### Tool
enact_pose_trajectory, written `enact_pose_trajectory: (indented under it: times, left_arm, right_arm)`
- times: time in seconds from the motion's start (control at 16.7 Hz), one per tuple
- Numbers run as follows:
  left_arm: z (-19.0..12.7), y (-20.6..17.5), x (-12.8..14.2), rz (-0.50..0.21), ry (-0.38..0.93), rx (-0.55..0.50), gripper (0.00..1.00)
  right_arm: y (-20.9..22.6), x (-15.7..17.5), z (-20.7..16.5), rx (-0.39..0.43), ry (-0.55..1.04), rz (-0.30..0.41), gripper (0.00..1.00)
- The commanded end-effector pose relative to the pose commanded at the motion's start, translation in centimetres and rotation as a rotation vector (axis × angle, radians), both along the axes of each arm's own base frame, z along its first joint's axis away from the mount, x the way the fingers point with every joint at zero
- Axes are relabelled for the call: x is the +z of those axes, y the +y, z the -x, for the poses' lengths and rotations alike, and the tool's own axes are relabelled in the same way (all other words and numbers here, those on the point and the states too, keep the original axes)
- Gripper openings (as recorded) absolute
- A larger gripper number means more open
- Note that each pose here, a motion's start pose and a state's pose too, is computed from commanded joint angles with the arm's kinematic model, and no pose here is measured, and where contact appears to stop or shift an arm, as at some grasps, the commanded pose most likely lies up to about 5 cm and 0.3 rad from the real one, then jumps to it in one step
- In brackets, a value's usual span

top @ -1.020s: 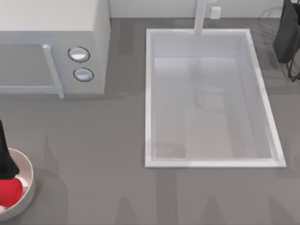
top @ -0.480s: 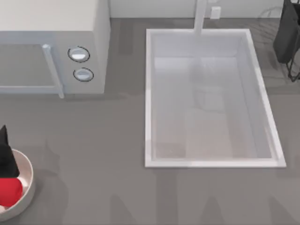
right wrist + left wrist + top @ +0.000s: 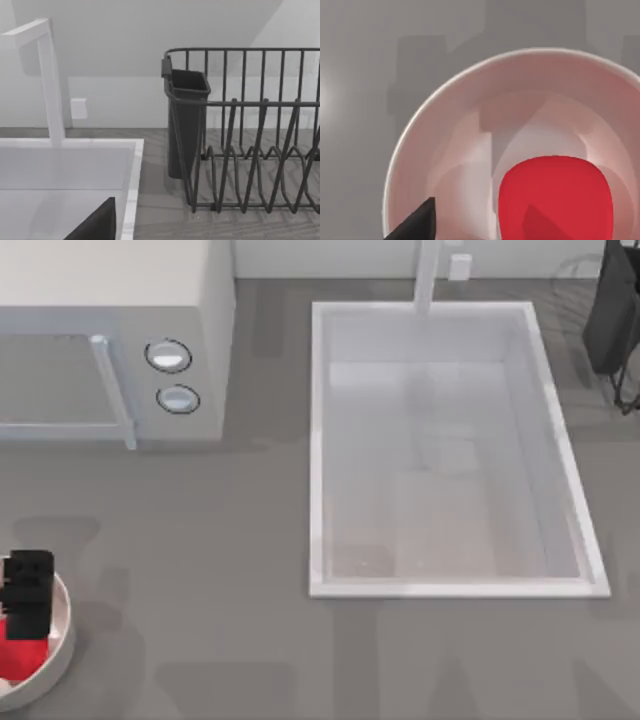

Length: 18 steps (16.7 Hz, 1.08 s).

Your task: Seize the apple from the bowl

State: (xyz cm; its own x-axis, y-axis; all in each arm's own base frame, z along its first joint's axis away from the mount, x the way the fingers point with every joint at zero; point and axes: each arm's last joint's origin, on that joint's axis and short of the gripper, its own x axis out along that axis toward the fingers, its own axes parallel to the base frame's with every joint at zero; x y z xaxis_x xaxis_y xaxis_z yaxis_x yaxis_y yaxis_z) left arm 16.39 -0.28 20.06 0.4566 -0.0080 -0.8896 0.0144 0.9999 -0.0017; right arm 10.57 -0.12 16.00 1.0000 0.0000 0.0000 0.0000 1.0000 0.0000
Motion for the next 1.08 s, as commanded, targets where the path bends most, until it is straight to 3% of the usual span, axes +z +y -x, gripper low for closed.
enact_pose_trajectory:
  times: [0.24, 0.42, 0.84, 1.08]
  left_arm:
    - [-2.9, -0.1, -0.1, -0.006, 0.326, -0.004, 1.00]
    - [-4.2, -0.1, -0.2, -0.009, 0.454, -0.006, 1.00]
    - [-4.4, -0.1, -0.2, -0.009, 0.472, -0.003, 1.00]
    - [-4.8, -0.1, -2.9, -0.009, 0.480, -0.004, 1.00]
  right_arm:
    - [0.0, 0.0, 0.0, 0.000, 0.000, 0.000, 1.00]
    - [0.0, 0.0, 0.0, 0.000, 0.000, 0.000, 1.00]
    - [0.0, 0.0, 0.0, 0.000, 0.000, 0.000, 1.00]
    - [0.0, 0.0, 0.0, 0.000, 0.000, 0.000, 1.00]
